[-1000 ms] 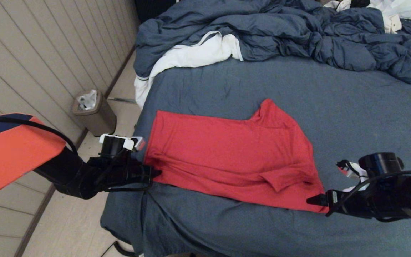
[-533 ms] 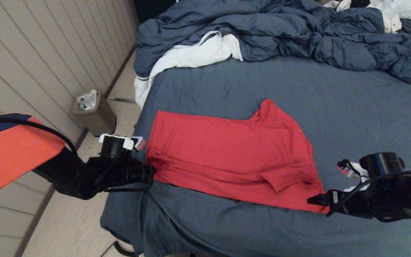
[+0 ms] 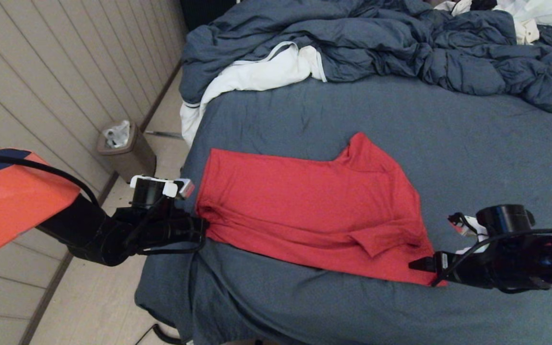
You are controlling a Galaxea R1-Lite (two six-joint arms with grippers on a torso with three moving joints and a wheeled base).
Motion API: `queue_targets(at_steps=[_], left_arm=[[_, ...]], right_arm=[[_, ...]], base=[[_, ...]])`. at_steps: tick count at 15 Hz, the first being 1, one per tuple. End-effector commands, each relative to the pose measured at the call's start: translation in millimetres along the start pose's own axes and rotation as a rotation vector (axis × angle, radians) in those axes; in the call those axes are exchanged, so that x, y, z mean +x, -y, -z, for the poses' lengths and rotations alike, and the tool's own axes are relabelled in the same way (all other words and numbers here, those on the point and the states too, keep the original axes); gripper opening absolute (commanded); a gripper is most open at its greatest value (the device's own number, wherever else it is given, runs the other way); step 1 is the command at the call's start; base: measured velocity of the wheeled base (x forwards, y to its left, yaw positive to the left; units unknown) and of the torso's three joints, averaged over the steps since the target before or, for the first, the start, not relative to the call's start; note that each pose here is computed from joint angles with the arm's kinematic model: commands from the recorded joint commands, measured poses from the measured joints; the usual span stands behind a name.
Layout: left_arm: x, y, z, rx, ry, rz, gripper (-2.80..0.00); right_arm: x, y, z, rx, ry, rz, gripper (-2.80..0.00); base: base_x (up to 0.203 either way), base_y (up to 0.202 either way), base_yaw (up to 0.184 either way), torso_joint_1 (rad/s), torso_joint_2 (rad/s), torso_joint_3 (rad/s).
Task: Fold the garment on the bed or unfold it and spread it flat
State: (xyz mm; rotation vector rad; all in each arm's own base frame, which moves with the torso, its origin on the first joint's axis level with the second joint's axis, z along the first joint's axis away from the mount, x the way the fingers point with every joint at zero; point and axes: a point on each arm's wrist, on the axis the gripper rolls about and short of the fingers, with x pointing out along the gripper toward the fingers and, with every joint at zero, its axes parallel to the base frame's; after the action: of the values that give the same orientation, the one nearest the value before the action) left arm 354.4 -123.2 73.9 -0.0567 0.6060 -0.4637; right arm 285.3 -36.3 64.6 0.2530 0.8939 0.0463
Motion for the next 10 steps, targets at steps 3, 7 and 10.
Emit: queue_targets(at_steps=[3, 7, 10], left_arm=[[-0.1, 0.8, -1.4, 0.002, 0.007, 0.003, -2.8], [0.8, 0.6, -1.5, 0.0, 0.007, 0.003, -2.8], [-3.0, 4.8, -1.3, 0.004, 0.006, 0.008, -2.8]], right_arm=[[15.8, 4.7, 5.4, 0.0, -0.008, 0.004, -2.8], [20.5, 5.6, 8.3, 0.004, -0.026, 0.003, -2.8], [15.2, 3.9, 9.4, 0.007, -0.022, 0.002, -2.8]], base=[[0.0, 0.0, 0.0, 0.0, 0.0, 0.0], [0.0, 0.0, 0.0, 0.0, 0.0, 0.0], [0.0, 0.0, 0.0, 0.0, 0.0, 0.0]])
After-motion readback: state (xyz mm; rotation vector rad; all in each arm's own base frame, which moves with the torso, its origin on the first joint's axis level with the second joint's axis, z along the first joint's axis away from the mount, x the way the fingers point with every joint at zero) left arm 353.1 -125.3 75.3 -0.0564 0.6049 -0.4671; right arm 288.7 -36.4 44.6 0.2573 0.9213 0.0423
